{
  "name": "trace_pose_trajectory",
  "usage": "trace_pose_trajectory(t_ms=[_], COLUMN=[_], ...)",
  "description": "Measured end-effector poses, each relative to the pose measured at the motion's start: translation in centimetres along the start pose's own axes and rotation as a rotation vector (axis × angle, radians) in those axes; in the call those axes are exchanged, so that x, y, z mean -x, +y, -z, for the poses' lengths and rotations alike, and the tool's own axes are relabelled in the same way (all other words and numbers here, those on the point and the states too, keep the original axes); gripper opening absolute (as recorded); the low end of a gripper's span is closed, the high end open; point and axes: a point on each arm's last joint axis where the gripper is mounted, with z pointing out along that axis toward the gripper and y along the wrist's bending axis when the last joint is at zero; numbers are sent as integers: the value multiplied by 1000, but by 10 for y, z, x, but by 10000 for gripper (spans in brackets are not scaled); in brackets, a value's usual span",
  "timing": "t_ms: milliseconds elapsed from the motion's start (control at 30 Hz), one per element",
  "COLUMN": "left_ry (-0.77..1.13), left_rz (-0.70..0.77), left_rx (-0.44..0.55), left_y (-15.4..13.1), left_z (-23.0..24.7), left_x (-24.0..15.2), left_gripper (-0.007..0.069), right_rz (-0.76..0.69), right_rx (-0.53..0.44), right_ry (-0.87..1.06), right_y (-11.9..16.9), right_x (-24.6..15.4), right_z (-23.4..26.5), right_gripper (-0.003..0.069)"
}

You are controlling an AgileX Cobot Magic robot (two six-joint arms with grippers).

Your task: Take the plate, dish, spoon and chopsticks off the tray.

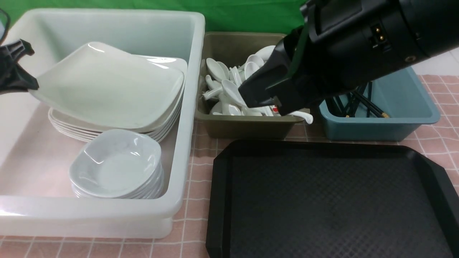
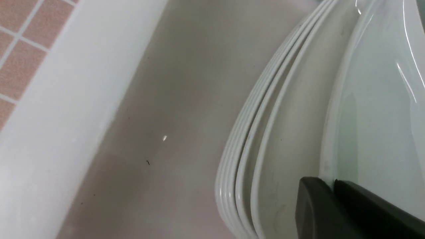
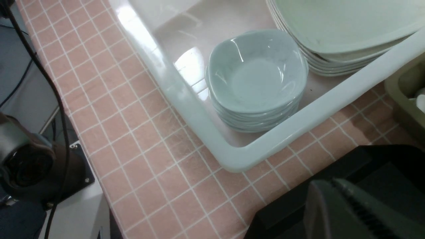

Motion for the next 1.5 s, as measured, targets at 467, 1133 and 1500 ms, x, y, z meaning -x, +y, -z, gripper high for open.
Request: trace_pose_trajectory(t_ms=[467, 1133, 1500], left_ry=[104, -131, -353], left_rz=[-8, -442, -897], left_rx=[26, -243, -447], left_y=[12, -136, -203], left_z=[-22, 143, 303], left_x=[-10, -12, -141], left_gripper=[85, 25, -11], right_rz=[-36, -78, -201], right_rx=[-10, -486, -727], right_ry=[-8, -93, -288], right_y=[-4, -19, 1], right_x=[2, 12, -61], right_z=[-8, 86, 206], right_gripper=[30, 30, 30])
